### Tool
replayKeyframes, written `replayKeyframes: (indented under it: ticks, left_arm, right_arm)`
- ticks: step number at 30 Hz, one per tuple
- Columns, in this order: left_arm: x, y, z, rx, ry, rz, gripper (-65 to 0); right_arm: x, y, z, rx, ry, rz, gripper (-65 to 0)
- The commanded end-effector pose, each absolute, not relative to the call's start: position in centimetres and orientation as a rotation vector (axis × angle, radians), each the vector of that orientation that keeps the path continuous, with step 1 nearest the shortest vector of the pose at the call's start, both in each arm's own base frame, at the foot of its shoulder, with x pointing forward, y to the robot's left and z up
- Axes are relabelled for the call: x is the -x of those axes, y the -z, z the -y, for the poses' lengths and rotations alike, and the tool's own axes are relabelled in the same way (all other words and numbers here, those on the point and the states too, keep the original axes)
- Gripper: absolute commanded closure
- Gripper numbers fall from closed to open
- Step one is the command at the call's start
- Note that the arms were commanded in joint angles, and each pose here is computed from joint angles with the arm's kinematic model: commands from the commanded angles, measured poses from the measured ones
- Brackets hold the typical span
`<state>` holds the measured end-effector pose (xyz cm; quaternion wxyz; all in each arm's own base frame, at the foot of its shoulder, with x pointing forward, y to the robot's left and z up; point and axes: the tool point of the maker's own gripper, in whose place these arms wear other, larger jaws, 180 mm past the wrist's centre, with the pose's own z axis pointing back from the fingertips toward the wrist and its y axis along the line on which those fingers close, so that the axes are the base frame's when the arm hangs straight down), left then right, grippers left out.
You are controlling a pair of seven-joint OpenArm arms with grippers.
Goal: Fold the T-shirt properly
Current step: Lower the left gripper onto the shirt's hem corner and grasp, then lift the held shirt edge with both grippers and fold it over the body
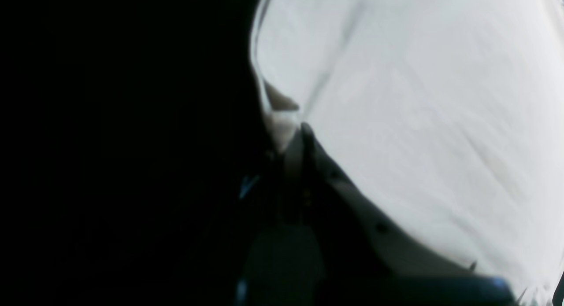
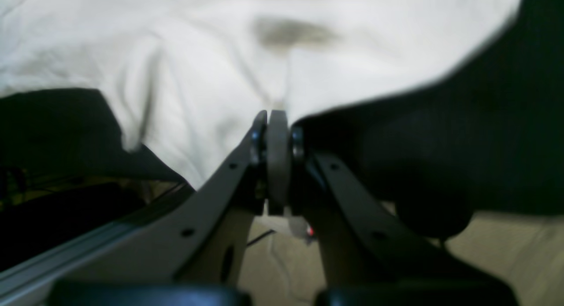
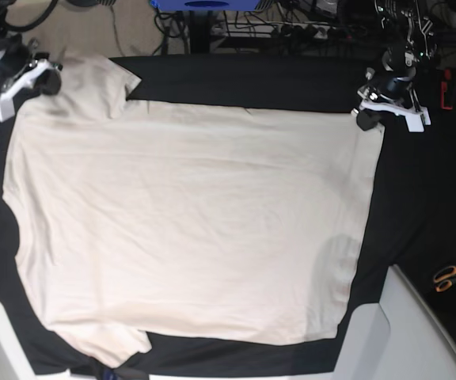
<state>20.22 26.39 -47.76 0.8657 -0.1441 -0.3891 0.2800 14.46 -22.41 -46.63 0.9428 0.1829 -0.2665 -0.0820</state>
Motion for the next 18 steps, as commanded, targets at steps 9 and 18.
replayKeyframes:
  ticks: [9, 18]
  left_arm:
    - [-22.5, 44.2, -25.5, 0.331, -0.485, 0.843, 0.0]
    - [-24.4, 44.6, -23.4, 0.335, -0.451, 0.804, 0.0]
  right_arm:
    - [-17.9, 44.4, 23.4, -0.345, 0.152, 0.61, -0.5]
    - [-22.6, 42.0, 25.2, -0.31, 0.093, 0.663, -0.5]
